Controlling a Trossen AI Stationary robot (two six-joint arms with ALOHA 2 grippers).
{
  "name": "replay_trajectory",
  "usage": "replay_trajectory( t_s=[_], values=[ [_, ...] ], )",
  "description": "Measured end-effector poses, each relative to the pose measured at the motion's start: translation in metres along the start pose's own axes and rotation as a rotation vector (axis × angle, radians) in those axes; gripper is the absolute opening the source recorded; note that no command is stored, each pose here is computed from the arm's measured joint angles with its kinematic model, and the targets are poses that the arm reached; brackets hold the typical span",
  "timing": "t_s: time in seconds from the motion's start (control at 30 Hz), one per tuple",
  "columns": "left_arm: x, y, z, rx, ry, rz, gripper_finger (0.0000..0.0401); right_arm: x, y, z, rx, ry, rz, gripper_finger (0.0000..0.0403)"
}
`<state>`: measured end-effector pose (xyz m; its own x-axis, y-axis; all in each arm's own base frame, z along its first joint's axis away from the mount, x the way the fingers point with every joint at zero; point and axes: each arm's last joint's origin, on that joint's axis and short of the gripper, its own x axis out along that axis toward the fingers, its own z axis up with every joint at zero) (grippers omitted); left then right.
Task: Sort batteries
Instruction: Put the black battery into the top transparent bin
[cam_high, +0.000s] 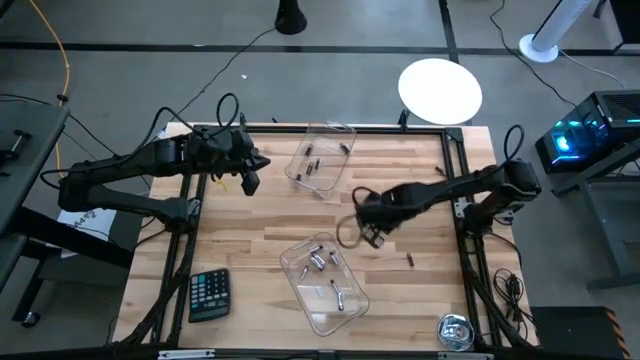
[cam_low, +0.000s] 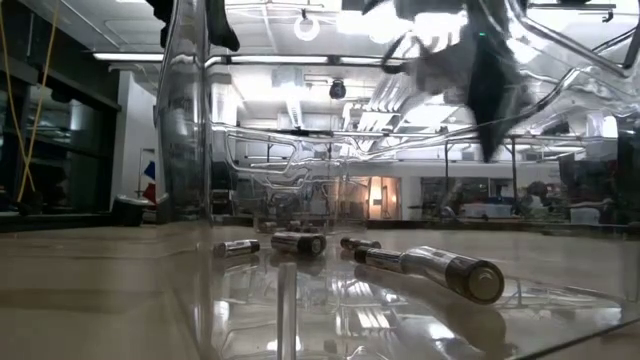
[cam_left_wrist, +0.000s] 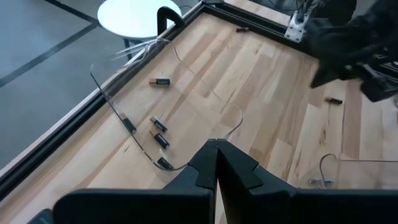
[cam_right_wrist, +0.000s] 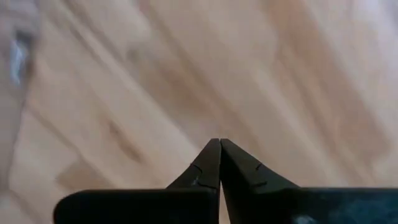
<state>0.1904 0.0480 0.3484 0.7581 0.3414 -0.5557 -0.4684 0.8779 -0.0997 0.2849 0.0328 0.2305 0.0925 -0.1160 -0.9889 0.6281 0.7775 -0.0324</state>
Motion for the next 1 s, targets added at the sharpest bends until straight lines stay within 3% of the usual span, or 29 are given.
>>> replay_trajectory(
  t_s=[0.17,0.33,0.57,0.83,1.0],
  values=[
    [0.000,0.000,0.001,0.007,-0.006,-0.001,0.0000,0.000,0.019,-0.048,0.101,0.094,-0.053,0.0029],
    [0.000,0.000,0.001,0.007,-0.015,-0.003,0.0000,0.011,0.045,-0.094,0.276,0.110,0.024,0.0104],
    [0.000,0.000,0.002,0.015,-0.017,-0.004,0.0000,0.034,0.035,-0.115,0.479,0.135,-0.075,0.0208],
    [0.000,0.000,0.002,0.015,-0.017,-0.004,0.0000,0.076,0.025,-0.120,0.576,0.184,0.046,0.0220],
    [0.000,0.000,0.002,0.004,-0.017,-0.004,0.0000,0.085,0.013,-0.125,0.590,0.200,-0.005,0.0208]
  ],
)
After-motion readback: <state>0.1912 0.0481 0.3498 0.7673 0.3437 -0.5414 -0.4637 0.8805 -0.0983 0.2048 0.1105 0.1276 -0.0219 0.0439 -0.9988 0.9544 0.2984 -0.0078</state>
